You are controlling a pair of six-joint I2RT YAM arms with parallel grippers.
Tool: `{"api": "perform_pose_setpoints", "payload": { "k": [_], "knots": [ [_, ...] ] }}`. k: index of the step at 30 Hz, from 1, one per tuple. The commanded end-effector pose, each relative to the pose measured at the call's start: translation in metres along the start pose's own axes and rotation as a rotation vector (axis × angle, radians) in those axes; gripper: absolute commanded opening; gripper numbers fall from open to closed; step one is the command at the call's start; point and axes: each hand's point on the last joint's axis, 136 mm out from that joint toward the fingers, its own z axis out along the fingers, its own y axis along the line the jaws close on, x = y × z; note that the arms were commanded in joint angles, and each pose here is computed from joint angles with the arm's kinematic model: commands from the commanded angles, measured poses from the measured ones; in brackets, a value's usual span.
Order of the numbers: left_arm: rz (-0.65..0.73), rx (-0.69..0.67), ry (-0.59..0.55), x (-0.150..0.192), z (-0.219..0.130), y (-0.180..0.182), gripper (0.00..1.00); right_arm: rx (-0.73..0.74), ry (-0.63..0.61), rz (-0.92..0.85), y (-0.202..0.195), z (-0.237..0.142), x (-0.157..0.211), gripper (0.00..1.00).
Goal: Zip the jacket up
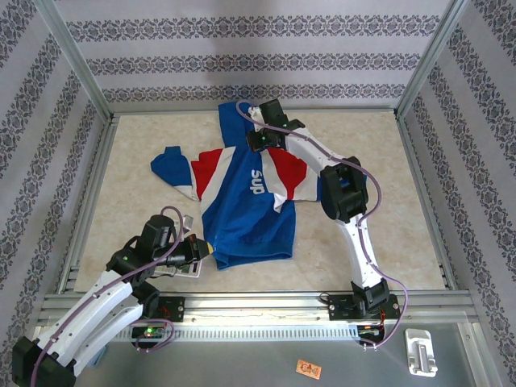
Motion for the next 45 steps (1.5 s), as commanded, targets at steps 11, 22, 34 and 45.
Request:
{"api": "perform_pose_setpoints", "payload": {
  "k": [11, 22, 34, 45],
  "knots": [
    [-0.029, -0.011, 0.111, 0.010, 0.013, 0.003, 0.00, 0.147, -0.154, -0.001, -0.076, -0.023, -0.064, 0.00],
    [0.014, -0.087, 0.118, -0.002, 0.019, 0.006, 0.00, 0.158, -0.178, -0.007, -0.082, -0.040, -0.080, 0.21],
    [0.239, -0.187, -0.020, -0.065, -0.028, -0.033, 0.39, 0.167, -0.201, -0.047, -0.055, -0.115, -0.085, 0.56],
    [0.484, -0.339, -0.248, -0.150, -0.083, -0.061, 0.64, 0.202, -0.301, -0.011, -0.023, -0.208, -0.018, 0.77]
  ]
}}
